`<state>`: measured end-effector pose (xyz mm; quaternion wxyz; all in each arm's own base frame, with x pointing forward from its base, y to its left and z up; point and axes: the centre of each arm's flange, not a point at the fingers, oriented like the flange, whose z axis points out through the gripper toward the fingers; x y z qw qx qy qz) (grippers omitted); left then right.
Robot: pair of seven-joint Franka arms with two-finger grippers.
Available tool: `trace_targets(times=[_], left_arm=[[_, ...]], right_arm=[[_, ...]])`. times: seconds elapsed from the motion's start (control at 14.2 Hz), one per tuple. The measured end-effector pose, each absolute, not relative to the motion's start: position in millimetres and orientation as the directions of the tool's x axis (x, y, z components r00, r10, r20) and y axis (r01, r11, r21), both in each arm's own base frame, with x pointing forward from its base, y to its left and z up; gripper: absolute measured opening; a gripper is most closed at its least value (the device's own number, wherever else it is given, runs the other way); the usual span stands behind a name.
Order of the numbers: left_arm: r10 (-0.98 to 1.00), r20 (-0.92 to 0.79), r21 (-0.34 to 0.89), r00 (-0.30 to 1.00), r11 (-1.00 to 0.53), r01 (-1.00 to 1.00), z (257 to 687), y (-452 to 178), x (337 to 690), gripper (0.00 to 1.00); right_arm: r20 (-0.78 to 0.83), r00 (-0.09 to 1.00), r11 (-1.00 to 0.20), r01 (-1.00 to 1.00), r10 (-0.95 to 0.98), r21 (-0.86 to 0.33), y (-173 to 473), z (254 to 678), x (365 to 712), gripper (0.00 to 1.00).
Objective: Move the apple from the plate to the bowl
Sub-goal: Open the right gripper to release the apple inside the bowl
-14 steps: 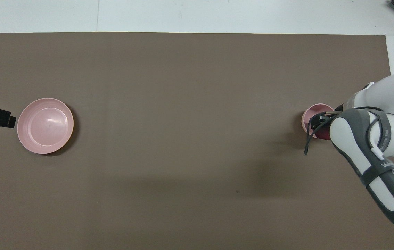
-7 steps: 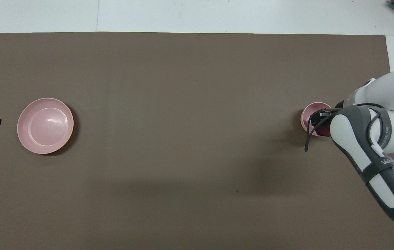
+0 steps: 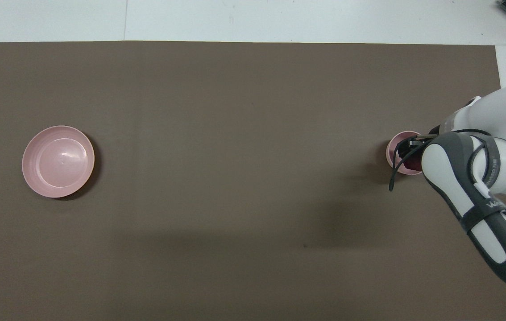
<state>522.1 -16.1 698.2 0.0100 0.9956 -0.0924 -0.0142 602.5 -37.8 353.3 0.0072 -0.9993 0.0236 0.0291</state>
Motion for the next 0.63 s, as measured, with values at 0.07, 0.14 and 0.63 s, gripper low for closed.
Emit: trace_targets(times=[0.07, 0.14, 0.63], left_arm=[[-0.18, -0.027, 0.023, 0.983, -0.983, -0.18, 698, -13, 522, 1.0], [-0.178, -0.028, 0.023, 0.984, -0.984, -0.177, 698, -10, 522, 1.0], [-0.175, -0.027, 0.023, 0.984, -0.984, -0.175, 698, -8, 522, 1.0]], right_arm=[[-0.059, 0.997, -0.999, -0.047, -0.046, -0.012, -37, 351, 603, 0.79], [-0.059, 0.997, -0.999, -0.047, -0.047, -0.011, -38, 347, 604, 0.79], [-0.077, 0.996, -0.999, -0.049, -0.048, -0.007, -38, 329, 606, 0.79]])
